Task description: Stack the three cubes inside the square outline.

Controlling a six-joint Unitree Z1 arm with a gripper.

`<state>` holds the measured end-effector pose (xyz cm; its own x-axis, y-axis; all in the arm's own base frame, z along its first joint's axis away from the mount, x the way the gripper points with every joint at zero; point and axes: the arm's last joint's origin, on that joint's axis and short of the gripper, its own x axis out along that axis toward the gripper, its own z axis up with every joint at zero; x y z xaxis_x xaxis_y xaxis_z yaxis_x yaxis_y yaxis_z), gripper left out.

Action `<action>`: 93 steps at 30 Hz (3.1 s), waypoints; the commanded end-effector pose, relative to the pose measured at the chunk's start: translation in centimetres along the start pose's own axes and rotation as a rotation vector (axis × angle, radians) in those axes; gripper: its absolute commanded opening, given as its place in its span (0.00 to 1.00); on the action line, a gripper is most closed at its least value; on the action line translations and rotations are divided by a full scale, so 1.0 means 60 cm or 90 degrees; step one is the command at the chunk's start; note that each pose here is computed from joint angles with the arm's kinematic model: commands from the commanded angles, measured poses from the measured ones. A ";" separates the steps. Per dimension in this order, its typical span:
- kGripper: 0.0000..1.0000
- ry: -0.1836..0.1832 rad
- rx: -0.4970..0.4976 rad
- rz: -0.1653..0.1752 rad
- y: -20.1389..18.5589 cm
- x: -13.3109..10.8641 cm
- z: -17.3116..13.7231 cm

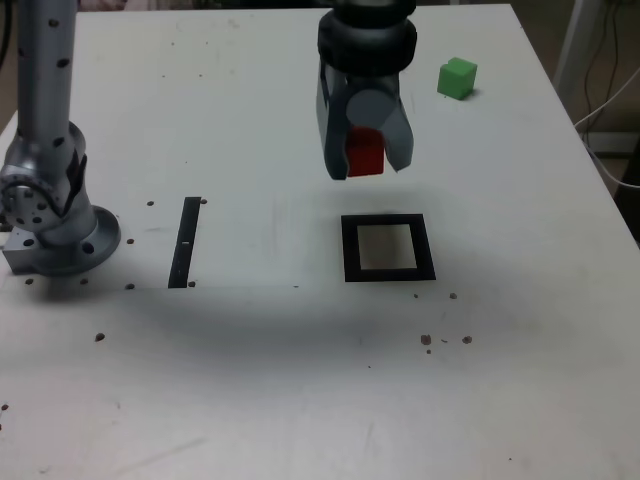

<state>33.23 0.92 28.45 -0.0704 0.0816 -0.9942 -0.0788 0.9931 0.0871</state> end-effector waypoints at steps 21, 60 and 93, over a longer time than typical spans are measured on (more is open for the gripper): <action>0.28 0.042 0.009 -0.027 -0.070 0.065 0.046; 0.98 0.077 0.023 -0.046 -0.074 0.107 0.058; 1.00 0.055 -0.019 0.007 0.123 0.038 0.033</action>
<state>34.21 8.10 26.79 -0.1535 0.0839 -0.9846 -0.1070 0.9891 0.1009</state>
